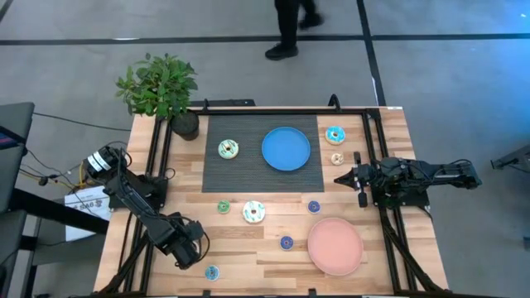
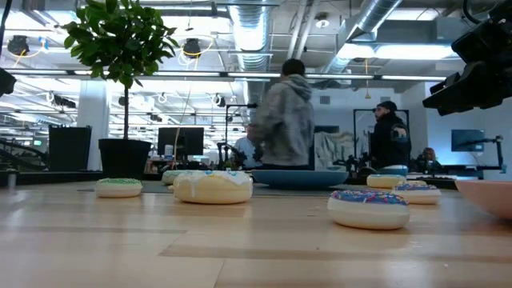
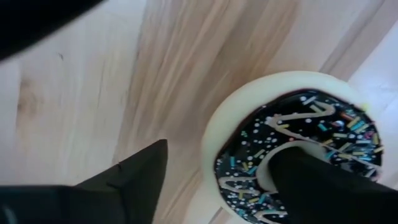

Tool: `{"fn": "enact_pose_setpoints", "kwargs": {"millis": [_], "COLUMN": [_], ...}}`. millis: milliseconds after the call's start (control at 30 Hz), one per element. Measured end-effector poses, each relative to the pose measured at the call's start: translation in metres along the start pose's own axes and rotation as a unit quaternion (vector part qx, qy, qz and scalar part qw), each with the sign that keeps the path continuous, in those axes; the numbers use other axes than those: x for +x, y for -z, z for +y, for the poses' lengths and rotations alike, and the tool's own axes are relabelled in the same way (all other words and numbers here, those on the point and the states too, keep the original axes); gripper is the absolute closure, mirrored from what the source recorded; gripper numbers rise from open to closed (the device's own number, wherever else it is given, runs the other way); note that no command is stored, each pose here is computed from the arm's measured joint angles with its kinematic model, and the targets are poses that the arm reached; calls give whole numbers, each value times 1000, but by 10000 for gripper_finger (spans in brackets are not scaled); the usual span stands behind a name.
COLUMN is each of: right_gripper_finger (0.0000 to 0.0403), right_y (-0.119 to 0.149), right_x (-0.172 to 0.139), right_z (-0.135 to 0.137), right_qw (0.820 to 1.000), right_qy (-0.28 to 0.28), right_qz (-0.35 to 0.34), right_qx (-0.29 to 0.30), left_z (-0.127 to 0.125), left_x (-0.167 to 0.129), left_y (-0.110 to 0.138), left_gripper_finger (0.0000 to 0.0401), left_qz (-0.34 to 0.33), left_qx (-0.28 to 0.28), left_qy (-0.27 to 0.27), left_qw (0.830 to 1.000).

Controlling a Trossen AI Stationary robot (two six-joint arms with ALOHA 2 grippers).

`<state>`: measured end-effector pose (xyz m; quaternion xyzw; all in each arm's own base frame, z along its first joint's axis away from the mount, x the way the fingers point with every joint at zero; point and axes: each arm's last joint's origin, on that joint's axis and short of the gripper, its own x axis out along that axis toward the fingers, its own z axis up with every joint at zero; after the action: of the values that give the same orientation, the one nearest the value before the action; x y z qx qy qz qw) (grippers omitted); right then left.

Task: Pick & Place donuts
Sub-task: Put the large black donut on the blue plate

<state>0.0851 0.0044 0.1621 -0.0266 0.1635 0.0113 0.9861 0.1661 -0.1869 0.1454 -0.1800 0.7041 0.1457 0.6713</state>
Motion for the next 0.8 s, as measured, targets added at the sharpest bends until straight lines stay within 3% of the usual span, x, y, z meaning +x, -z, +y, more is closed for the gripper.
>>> {"fn": "enact_pose_setpoints", "kwargs": {"millis": [367,567,800], "right_gripper_finger": [403,403,403], "right_y": [0,0,0], "right_x": [0,0,0], "right_z": [0,0,0], "right_qw": [1000,1000,1000], "right_qy": [0,0,0], "right_qz": [0,0,0], "right_qx": [0,0,0], "left_z": [-2,-7,-5], "left_x": [-4,-14,-37], "left_y": [-4,-17,-50], "left_gripper_finger": [226,242,248], "left_qz": [20,14,-4], "left_qx": [-26,-43,-49], "left_qy": [10,30,36], "left_qw": [999,999,998]}}
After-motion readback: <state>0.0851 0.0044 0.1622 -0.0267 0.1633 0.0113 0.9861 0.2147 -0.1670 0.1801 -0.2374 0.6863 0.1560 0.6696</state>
